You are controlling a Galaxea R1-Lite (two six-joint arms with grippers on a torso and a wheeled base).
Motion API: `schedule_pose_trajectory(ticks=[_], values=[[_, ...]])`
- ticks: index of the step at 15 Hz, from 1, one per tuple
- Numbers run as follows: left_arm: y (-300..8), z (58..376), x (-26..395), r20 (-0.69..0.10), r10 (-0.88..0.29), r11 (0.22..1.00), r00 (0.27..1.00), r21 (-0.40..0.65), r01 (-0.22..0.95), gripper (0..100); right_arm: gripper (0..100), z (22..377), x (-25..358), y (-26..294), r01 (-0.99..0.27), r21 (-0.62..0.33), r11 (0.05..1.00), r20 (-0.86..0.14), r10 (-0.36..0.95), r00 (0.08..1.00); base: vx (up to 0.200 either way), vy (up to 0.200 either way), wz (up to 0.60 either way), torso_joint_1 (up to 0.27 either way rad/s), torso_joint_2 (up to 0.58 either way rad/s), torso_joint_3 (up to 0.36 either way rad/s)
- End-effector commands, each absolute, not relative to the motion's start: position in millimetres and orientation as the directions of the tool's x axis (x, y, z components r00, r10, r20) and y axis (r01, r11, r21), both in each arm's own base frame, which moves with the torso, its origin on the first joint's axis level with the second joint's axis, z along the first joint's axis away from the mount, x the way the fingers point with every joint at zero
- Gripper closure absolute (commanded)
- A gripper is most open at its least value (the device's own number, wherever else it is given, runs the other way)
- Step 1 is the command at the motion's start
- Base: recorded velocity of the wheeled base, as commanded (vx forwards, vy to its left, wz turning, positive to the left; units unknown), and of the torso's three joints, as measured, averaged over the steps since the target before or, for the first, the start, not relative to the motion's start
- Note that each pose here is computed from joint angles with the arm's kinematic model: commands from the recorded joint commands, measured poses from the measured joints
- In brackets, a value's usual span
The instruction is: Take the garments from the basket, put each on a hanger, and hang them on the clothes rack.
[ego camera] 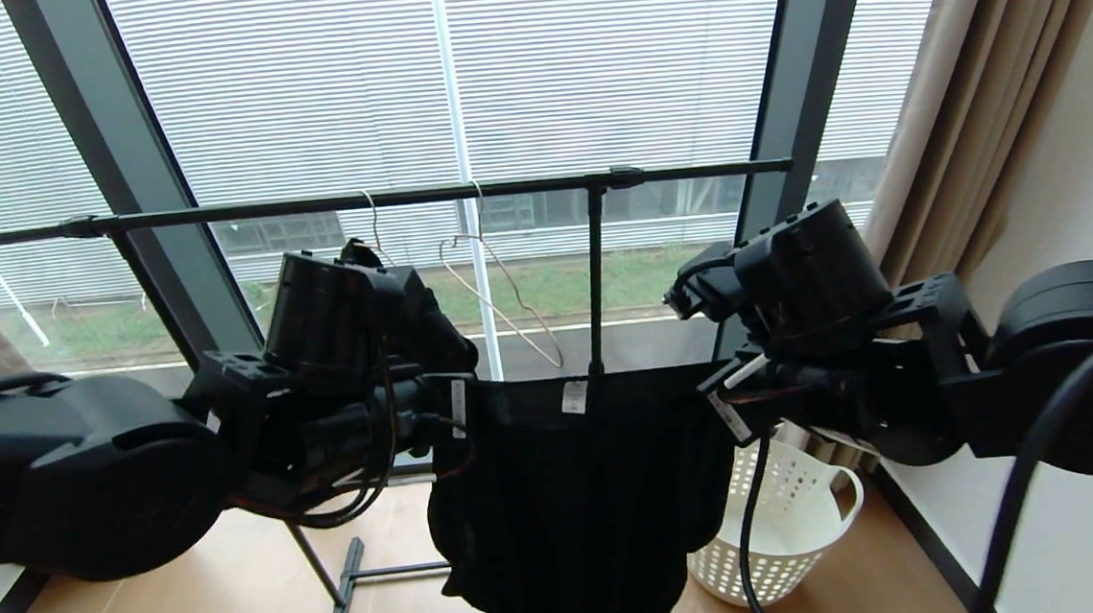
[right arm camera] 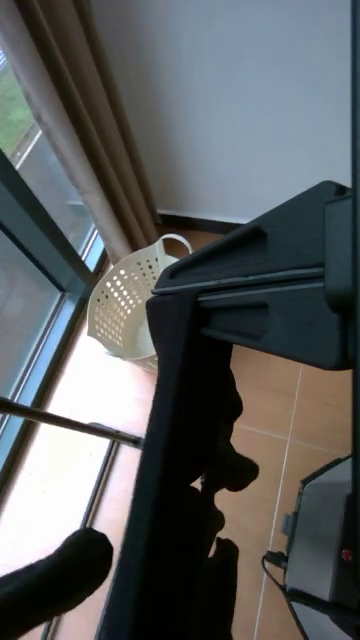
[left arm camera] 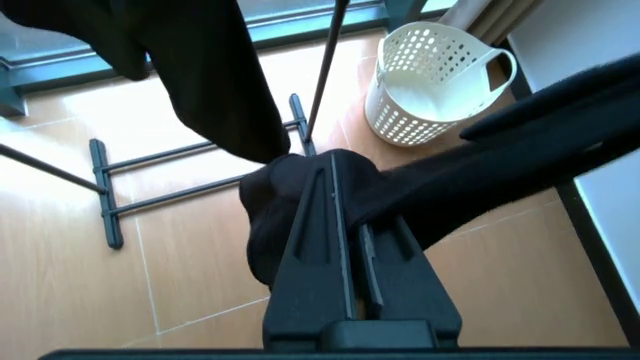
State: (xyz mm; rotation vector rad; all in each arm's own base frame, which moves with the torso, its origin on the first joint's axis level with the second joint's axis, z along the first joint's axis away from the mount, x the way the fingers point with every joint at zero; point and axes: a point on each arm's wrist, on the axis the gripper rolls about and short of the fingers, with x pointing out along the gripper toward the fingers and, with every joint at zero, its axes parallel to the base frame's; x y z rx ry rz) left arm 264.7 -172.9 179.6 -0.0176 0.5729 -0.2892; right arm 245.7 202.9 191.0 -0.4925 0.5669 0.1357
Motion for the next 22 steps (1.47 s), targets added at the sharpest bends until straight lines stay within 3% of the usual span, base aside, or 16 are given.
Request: schedule_pose_trajectory(ticks=[1, 8, 13, 18, 22], values=[[-186, 188, 294, -0.522, -0.270, 0.960, 0.809, -0.087, 0.265, 100, 100, 201, 211, 203, -0.375, -0.404, 0.834, -0.549, 0.108, 0.829, 0.000, 0.000, 0.00, 0.000, 0.00, 0.000], [-203, 199, 321, -0.474, -0.285, 0.958, 0.833, -0.102, 0.269, 100, 100, 170, 159, 263, -0.636, -0.319, 0.703, -0.645, 0.330, 0.689, 0.000, 0.000, 0.00, 0.000, 0.00, 0.000], [-208, 204, 326, -0.454, -0.298, 0.954, 0.839, -0.110, 0.279, 100, 100, 158, 152, 319, -0.609, -0.138, 0.781, -0.644, 0.396, 0.654, 0.000, 0.000, 0.00, 0.000, 0.00, 0.000], [-211, 207, 325, -0.447, -0.317, 0.948, 0.836, -0.120, 0.295, 100, 100, 174, 163, 347, -0.502, 0.079, 0.861, -0.585, 0.448, 0.676, 0.000, 0.000, 0.00, 0.000, 0.00, 0.000], [-210, 206, 324, -0.450, -0.318, 0.948, 0.835, -0.121, 0.296, 100, 100, 176, 165, 347, -0.485, 0.098, 0.869, -0.579, 0.446, 0.682, 0.000, 0.000, 0.00, 0.000, 0.00, 0.000]])
